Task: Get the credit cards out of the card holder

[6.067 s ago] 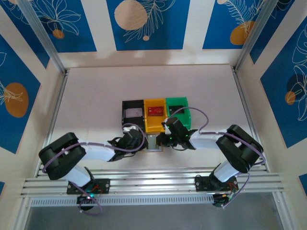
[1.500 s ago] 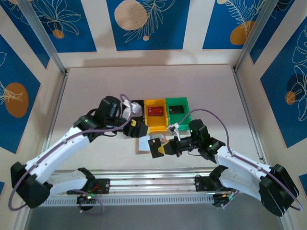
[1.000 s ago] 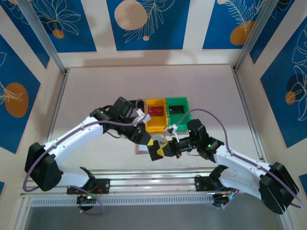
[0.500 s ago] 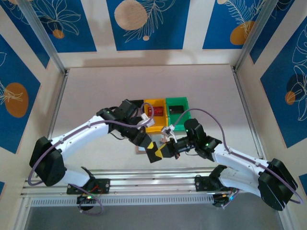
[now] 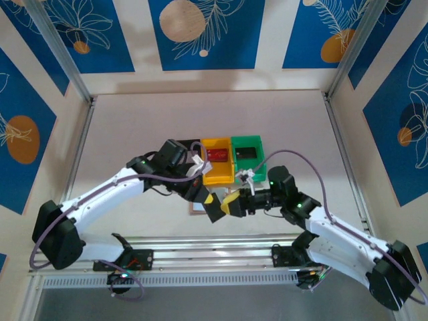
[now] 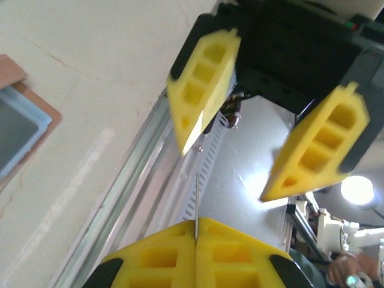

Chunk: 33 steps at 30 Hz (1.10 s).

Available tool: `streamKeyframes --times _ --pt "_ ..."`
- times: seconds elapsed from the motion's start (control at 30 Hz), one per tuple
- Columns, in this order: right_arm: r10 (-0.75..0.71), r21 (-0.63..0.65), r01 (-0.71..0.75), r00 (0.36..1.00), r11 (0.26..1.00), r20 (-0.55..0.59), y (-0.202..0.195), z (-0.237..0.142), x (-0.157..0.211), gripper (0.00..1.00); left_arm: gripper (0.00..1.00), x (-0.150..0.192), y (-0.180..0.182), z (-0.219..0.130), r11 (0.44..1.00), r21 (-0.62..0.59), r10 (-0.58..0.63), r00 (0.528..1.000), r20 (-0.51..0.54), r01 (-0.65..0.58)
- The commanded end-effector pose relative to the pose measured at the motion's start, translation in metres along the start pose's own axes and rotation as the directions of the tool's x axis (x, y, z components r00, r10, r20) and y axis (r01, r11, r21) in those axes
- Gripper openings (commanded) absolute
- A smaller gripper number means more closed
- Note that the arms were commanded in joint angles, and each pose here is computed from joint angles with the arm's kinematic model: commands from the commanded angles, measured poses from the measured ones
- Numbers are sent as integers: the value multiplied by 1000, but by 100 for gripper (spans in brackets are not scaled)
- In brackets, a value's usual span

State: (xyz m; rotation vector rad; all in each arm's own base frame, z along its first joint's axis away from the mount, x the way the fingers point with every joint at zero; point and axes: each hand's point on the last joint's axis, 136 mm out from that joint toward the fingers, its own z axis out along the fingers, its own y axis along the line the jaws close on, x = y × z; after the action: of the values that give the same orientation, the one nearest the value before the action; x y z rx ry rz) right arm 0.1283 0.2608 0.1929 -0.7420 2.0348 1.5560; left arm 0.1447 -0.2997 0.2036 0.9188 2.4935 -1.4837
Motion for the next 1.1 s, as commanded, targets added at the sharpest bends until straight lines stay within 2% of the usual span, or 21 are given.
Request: streamKeyframes --times 0.0,0.17,0.33,0.53,0.87,0.97,1.07 --pt "51 86 -58 995 995 90 -21 -10 2 60 0 -28 -1 -10 999 -16 -32 985 171 36" --pt "68 66 -84 976 994 207 -26 -18 5 65 0 -50 -6 -20 996 40 -94 935 341 86" --pt "62 41 -76 958 996 280 -23 -22 2 64 0 -57 -7 -24 986 111 -163 887 432 127" --pt "33 52 -53 944 997 329 -19 -24 -6 59 0 -54 -12 -15 976 175 -194 875 443 128" --pt "26 61 -52 930 997 365 -17 -26 -16 51 0 -48 -20 -3 974 200 -189 879 438 110" --pt "18 60 -43 928 997 371 -14 -27 -20 46 0 -46 -20 1 974 202 -185 883 432 105" --pt "10 58 -35 925 998 379 -11 -28 -24 37 0 -45 -19 4 974 200 -185 885 428 106"
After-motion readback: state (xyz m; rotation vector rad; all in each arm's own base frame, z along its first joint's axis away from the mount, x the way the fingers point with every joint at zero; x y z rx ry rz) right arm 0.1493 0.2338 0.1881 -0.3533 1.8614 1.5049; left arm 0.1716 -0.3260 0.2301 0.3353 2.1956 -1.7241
